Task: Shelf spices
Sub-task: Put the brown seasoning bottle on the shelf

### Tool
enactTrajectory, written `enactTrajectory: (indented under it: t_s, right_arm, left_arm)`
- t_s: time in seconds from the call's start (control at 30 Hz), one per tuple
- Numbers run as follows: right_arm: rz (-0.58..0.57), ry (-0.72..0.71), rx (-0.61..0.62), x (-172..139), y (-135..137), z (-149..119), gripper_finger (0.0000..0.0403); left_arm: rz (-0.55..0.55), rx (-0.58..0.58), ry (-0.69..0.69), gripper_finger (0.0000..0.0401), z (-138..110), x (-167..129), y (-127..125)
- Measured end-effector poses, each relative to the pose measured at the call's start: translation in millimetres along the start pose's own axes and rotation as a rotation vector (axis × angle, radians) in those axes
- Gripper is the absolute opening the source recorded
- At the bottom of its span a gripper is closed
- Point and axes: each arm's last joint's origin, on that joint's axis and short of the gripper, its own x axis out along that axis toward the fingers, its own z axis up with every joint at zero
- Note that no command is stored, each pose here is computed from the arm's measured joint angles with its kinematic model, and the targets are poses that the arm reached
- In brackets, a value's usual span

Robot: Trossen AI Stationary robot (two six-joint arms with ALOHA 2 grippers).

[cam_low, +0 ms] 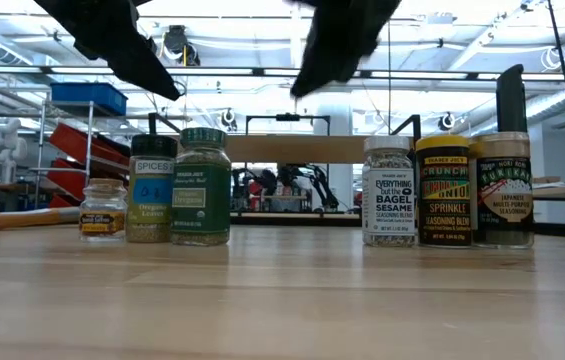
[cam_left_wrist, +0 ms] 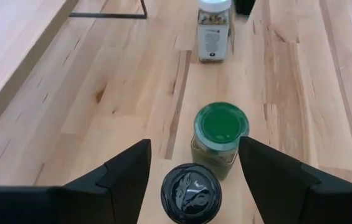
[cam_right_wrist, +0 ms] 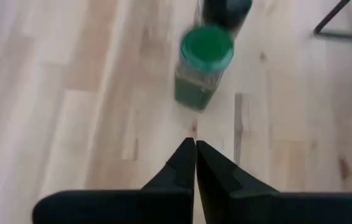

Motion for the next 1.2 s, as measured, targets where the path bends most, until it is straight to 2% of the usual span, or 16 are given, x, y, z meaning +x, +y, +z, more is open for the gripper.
enactTrajectory:
  t_s: [0.1,0.27,0.37,0.43,0.53,0.6,0.63,0.7,0.87,1.1,1.2]
  right_arm:
    - [0.012,-0.016,-0.005,-32.7,4.9,-0.5,0.0]
    - [0.029,0.007,0.043,-87.9,13.4,-13.5,0.0]
    - [-0.006,0.027,0.076,-113.4,19.1,-24.2,0.0]
    - [-0.046,0.029,0.101,-127.0,23.0,-30.6,0.0]
    - [-0.069,0.045,0.123,-140.7,32.5,-39.9,0.0]
    - [-0.068,0.048,0.126,-146.1,40.7,-44.3,0.0]
    - [-0.067,0.05,0.126,-148.3,44.7,-46.3,0.0]
    - [-0.08,0.047,0.128,-150.6,52.2,-49.3,0.0]
    - [-0.134,0.044,0.141,-150.2,66.8,-55.3,0.0]
    - [-0.202,0.059,0.125,-133.0,82.9,-57.0,0.0]
    - [-0.226,0.107,0.107,-122.8,85.9,-59.1,0.0]
  left_arm:
    - [-0.006,0.004,-0.021,0.0252,3.7,-4.0,0.8]
    - [-0.027,-0.001,-0.109,0.0252,25.8,-21.5,2.8]
    - [-0.035,-0.02,-0.134,0.0252,37.0,-33.7,5.4]
    - [-0.083,-0.031,-0.139,0.0252,41.9,-38.9,5.0]
    - [-0.215,-0.083,-0.145,0.0252,45.9,-40.7,0.9]
    - [-0.258,-0.034,-0.175,0.0252,48.9,-41.5,-1.0]
    - [-0.258,0.012,-0.191,0.0252,50.0,-41.9,-1.1]
    - [-0.26,0.033,-0.208,0.0252,51.3,-42.3,-1.7]
    - [-0.275,0.006,-0.217,0.0249,51.8,-43.8,-4.3]
    - [-0.289,-0.088,-0.128,0.0249,40.1,-42.4,-9.8]
    - [-0.253,-0.099,-0.086,0.0248,32.6,-45.5,-16.0]
